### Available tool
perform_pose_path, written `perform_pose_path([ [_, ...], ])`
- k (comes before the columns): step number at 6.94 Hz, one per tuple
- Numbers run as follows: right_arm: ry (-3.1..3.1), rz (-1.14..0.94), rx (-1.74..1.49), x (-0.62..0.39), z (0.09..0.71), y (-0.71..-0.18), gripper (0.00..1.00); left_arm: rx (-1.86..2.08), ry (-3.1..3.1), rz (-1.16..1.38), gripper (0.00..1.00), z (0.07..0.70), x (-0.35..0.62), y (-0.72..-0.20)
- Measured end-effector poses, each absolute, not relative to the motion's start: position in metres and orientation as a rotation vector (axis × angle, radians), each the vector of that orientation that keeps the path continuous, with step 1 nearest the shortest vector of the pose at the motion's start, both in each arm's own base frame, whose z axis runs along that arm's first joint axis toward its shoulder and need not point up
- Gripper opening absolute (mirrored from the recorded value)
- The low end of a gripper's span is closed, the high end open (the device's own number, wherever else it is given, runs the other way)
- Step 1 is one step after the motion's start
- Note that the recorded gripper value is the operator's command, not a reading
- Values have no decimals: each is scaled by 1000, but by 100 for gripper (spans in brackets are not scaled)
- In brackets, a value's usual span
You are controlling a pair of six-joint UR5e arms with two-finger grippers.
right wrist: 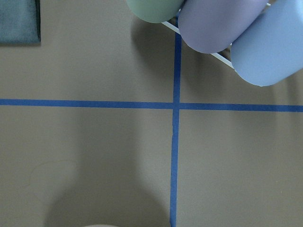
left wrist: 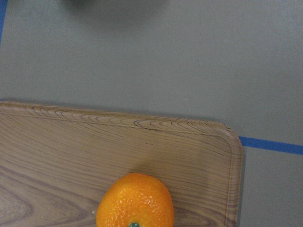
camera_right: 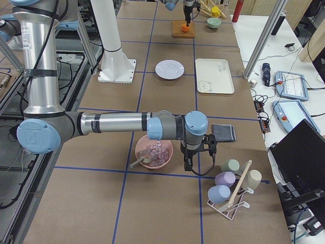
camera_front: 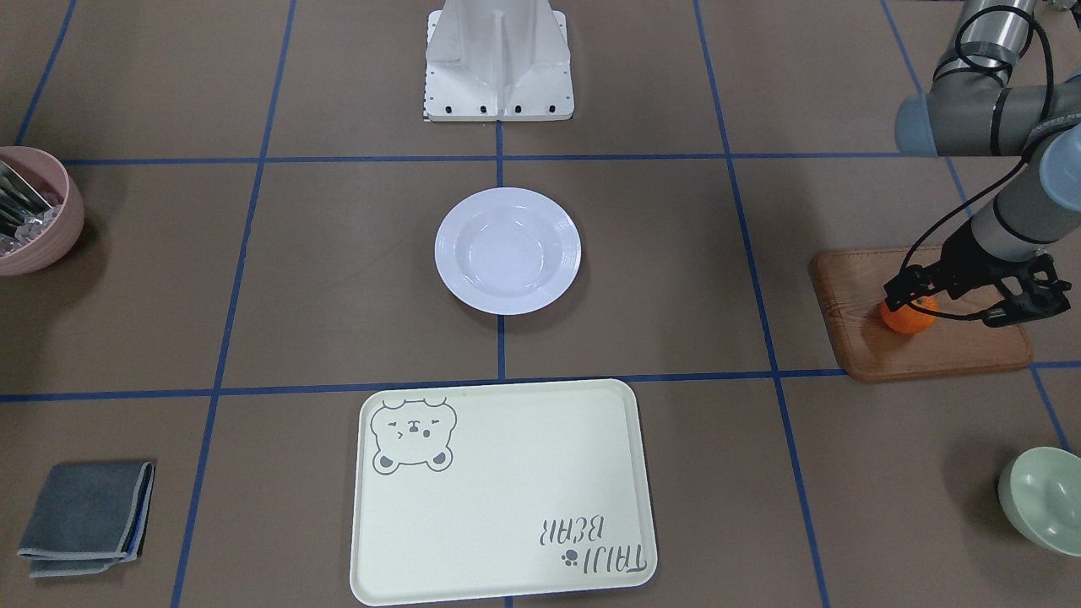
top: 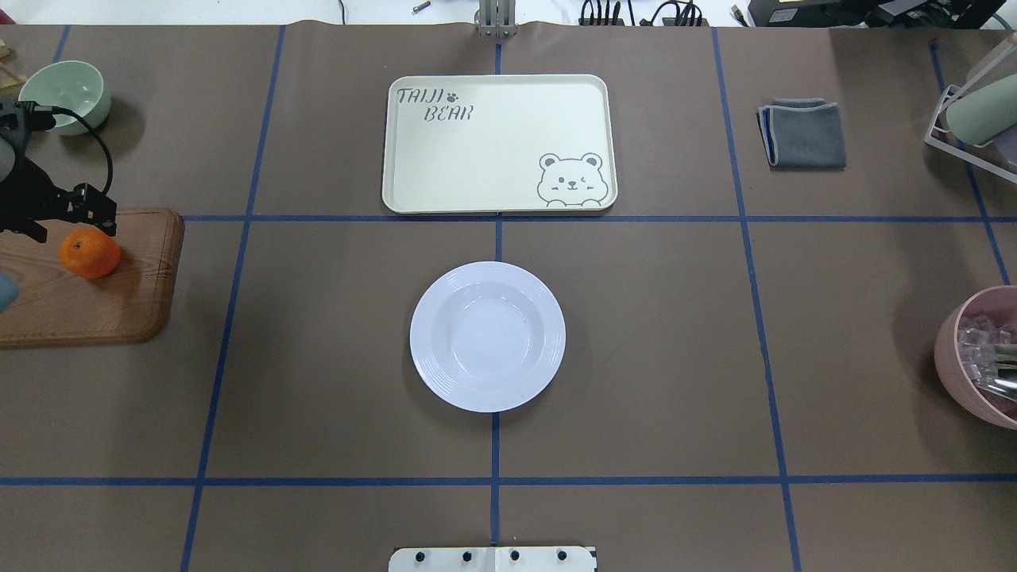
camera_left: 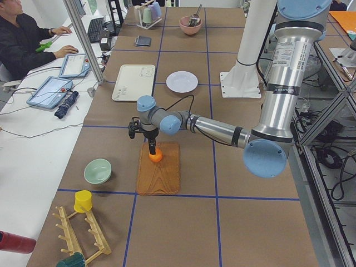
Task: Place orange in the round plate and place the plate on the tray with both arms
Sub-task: 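Lower the left gripper over the orange and close on it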
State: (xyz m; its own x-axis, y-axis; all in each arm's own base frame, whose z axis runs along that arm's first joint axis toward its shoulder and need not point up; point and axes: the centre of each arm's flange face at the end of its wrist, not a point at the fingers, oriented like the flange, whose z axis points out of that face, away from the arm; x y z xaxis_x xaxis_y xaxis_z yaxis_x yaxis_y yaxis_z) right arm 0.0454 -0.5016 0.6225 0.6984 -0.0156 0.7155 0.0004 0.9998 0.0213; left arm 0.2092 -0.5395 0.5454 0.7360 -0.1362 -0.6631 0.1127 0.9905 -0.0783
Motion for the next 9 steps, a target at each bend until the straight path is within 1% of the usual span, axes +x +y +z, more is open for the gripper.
perform_pose_path([
  [2,-798,-9,19,45,623,-502,100,-28,738,-133,99,564,211,-542],
  [8,-797,-11,15,44,624,-502,100,-56,726,-112,98,585,228,-537],
  [9,-797,-11,14,44,625,-502,100,-61,725,-105,76,586,233,-535],
])
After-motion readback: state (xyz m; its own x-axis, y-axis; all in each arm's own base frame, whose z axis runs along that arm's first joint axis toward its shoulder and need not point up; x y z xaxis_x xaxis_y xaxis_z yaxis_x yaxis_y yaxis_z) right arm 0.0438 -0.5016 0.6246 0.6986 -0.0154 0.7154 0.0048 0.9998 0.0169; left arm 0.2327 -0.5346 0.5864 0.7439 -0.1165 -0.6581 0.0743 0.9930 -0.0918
